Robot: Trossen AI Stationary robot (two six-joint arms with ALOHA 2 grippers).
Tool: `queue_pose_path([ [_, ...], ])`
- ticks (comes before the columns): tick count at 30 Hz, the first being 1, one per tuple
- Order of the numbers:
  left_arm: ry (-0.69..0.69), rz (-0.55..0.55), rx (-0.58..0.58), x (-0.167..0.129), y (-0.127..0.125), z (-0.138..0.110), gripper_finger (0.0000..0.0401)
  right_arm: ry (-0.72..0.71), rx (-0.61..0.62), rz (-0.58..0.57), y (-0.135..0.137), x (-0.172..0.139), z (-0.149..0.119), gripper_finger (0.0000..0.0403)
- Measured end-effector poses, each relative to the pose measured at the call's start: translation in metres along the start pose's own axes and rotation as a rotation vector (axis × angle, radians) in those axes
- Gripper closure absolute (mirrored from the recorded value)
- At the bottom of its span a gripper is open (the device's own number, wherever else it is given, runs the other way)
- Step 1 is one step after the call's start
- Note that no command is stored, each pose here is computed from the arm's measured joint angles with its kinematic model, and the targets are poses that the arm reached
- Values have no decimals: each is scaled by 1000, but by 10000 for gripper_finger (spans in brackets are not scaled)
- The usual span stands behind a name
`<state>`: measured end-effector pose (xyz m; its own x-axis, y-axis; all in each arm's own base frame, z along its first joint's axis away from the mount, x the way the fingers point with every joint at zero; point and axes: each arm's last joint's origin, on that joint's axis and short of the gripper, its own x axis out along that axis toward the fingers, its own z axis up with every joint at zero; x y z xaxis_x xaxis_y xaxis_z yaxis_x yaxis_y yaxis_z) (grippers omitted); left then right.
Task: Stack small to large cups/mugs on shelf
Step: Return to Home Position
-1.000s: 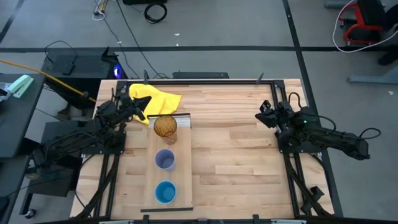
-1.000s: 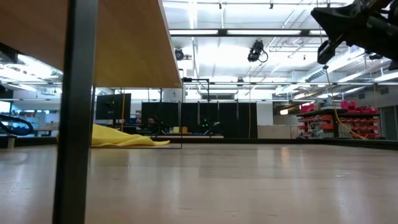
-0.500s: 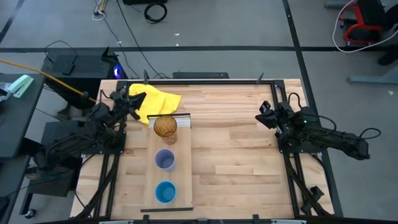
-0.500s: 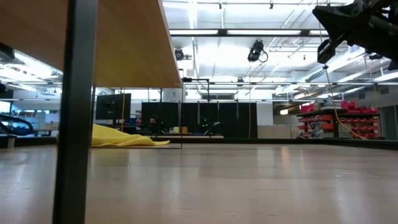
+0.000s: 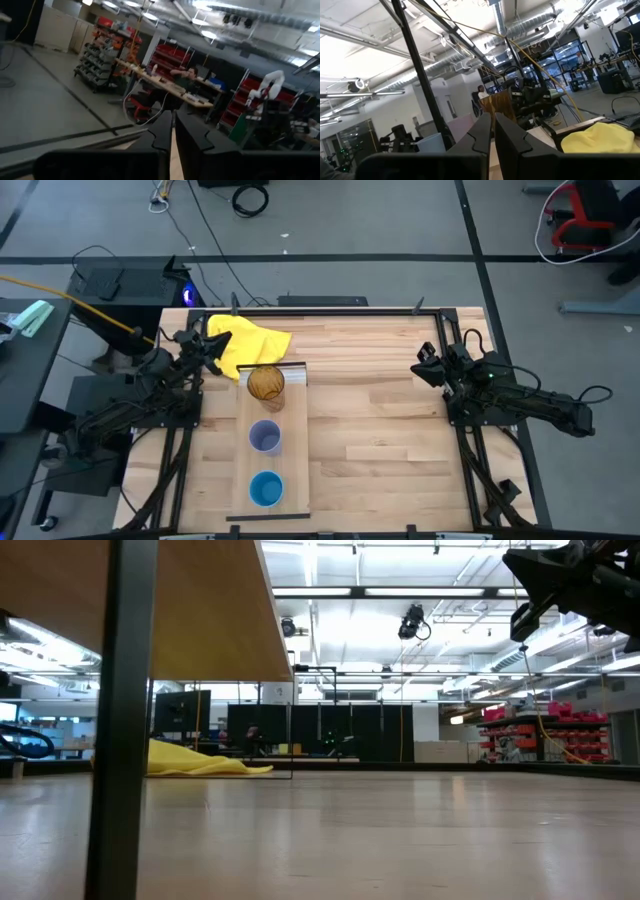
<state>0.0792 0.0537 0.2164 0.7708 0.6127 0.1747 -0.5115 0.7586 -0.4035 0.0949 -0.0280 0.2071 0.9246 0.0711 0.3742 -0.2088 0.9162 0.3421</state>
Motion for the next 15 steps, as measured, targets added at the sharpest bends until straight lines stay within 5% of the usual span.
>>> queue_pose_path([
  [15,52,28,-33,-1,15,-34,376,0,24,1,0,0,0,374],
])
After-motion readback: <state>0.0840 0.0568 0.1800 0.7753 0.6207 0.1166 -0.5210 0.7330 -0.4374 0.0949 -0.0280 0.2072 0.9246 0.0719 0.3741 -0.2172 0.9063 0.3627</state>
